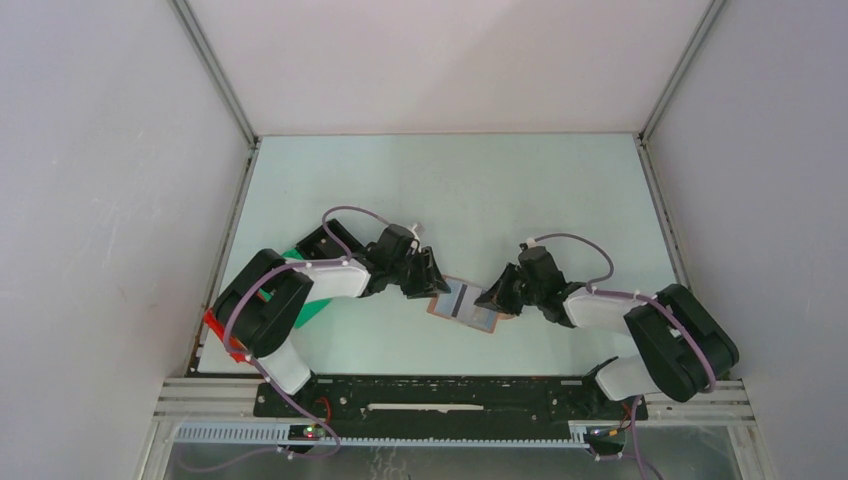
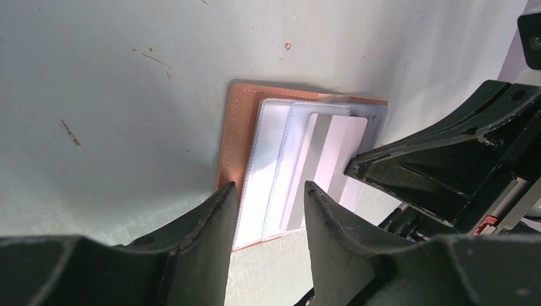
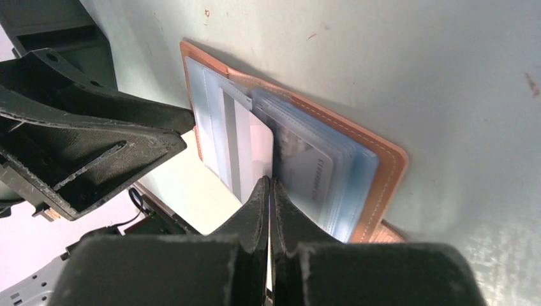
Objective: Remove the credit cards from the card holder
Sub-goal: Remove the credit card from the card holder.
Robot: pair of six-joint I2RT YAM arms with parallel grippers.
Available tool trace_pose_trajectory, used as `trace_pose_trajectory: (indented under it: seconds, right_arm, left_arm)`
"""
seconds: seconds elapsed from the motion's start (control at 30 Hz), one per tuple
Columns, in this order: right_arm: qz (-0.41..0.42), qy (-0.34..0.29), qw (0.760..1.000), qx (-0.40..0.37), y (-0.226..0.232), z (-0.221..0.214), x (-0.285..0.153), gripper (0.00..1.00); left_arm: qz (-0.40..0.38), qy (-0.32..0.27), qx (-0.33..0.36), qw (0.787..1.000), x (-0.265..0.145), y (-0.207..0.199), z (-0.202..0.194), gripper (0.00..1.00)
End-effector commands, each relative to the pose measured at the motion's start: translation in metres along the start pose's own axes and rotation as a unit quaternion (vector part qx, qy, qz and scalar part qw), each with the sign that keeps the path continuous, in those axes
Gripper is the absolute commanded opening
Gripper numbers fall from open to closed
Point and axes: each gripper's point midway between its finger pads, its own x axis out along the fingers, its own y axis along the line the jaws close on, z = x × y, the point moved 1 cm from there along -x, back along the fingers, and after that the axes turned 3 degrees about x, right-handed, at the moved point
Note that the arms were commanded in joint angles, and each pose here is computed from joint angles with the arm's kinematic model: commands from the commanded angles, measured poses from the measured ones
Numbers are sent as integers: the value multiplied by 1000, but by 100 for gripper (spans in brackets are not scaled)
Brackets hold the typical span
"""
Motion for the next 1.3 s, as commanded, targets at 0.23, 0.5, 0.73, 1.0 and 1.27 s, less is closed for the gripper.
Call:
trace_pose_trajectory:
  seconds: [0.23,0.5,0.73,1.0,1.27]
  right_arm:
    - [27,20,999,-15,-17,-4,-12,0]
    - [35,15,999,-23,-19,-2,-23,0]
    - [56,-18,998,-37,-12,9,-40,0]
    - [89,-28,994,-57,4,13,-53,0]
    - [122,-36,989,-73,20,15,-61,0]
  left_arm:
    - [35,9,-5,999,6,20,-7,49]
    - [33,-6,3,999,-4,15,-1,49]
    - [17,-28,17,999,-18,-2,12,50]
    - [-3,-31,30,999,-35,-23,21,51]
    - [-52,-2,50,997,-41,-45,16,55]
